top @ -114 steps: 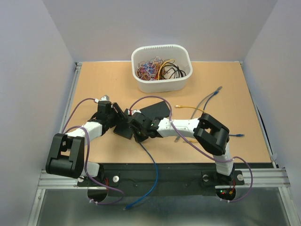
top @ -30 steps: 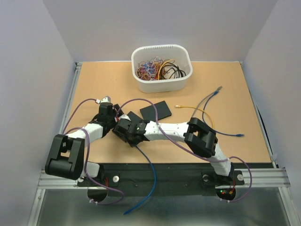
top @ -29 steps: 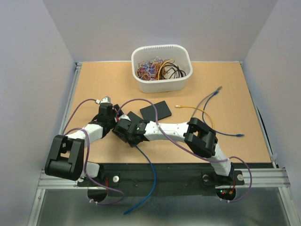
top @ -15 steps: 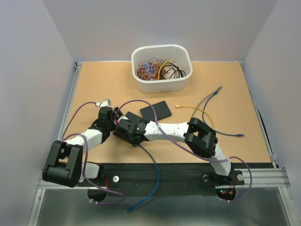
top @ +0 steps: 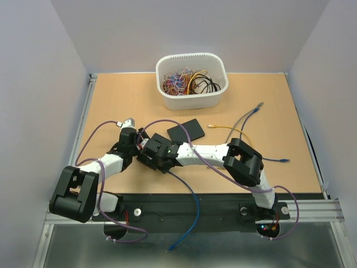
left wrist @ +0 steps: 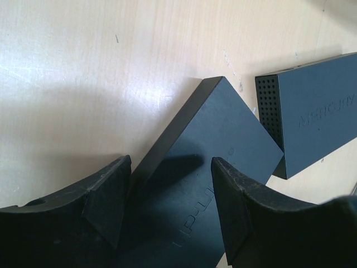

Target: Insert the plug into the switch port

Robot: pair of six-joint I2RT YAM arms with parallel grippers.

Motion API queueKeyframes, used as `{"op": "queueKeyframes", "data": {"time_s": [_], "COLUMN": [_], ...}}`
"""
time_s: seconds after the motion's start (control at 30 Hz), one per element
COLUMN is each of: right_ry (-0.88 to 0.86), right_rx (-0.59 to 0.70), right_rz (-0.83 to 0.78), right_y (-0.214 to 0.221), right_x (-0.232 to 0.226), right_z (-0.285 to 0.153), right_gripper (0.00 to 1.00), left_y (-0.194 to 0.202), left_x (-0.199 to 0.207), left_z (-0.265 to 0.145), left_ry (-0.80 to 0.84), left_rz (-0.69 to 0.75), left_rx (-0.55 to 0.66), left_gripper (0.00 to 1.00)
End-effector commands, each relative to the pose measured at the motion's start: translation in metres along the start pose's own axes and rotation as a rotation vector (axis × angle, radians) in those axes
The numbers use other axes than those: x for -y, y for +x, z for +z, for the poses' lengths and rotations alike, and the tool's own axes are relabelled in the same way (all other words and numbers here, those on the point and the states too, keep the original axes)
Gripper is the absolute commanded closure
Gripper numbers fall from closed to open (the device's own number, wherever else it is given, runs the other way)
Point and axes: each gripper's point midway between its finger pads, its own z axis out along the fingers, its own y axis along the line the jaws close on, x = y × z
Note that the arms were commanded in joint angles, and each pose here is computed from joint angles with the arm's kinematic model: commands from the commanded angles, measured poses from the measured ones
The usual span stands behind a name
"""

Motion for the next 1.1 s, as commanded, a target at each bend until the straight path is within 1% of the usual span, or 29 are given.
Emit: {"op": "queueKeyframes", "data": {"time_s": [0.0, 0.3, 0.5, 0.77, 0.9, 0.93, 1.07], "right_ry": [-0.043, -0.043, -0.061, -0.065, -0.074, -0.078, -0.094], "right_rx": [0.304, 0.348, 0.367, 0.416, 0.467, 0.502, 0.549], "right_rz": [0.033, 0.046, 0.038, 0.081, 0.11, 0.119, 0.134], "right_y": [-0.083, -0.094, -0.104, -0.135, -0.156, -0.167, -0.182], "right_x": [0.006, 0.02, 0.019, 0.026, 0.029, 0.029, 0.026], "right_z": [-0.021, -0.028, -0.025, -0.019, -0.022, -0.027, -0.022], "right_gripper": [1.0, 1.0, 0.99, 0.99, 0.99, 0.99, 1.0], "left_y": [0.057, 0.07, 0.074, 0.088, 0.093, 0.094, 0.096], "left_x": [0.011, 0.015, 0.016, 0.026, 0.031, 0.032, 0.039], "left_z": [-0.011, -0.015, -0.015, -0.017, -0.019, -0.019, -0.02], "left_ry": [0.063, 0.078, 0.07, 0.094, 0.109, 0.111, 0.126], "left_rz": [0.004, 0.004, 0.011, -0.003, -0.006, -0.008, -0.007], "left_rx": [-0.188, -0.208, -0.206, -0.234, -0.246, -0.247, -0.254], "left_gripper": [0.31, 0.31, 0.31, 0.31, 0.31, 0.31, 0.31]}}
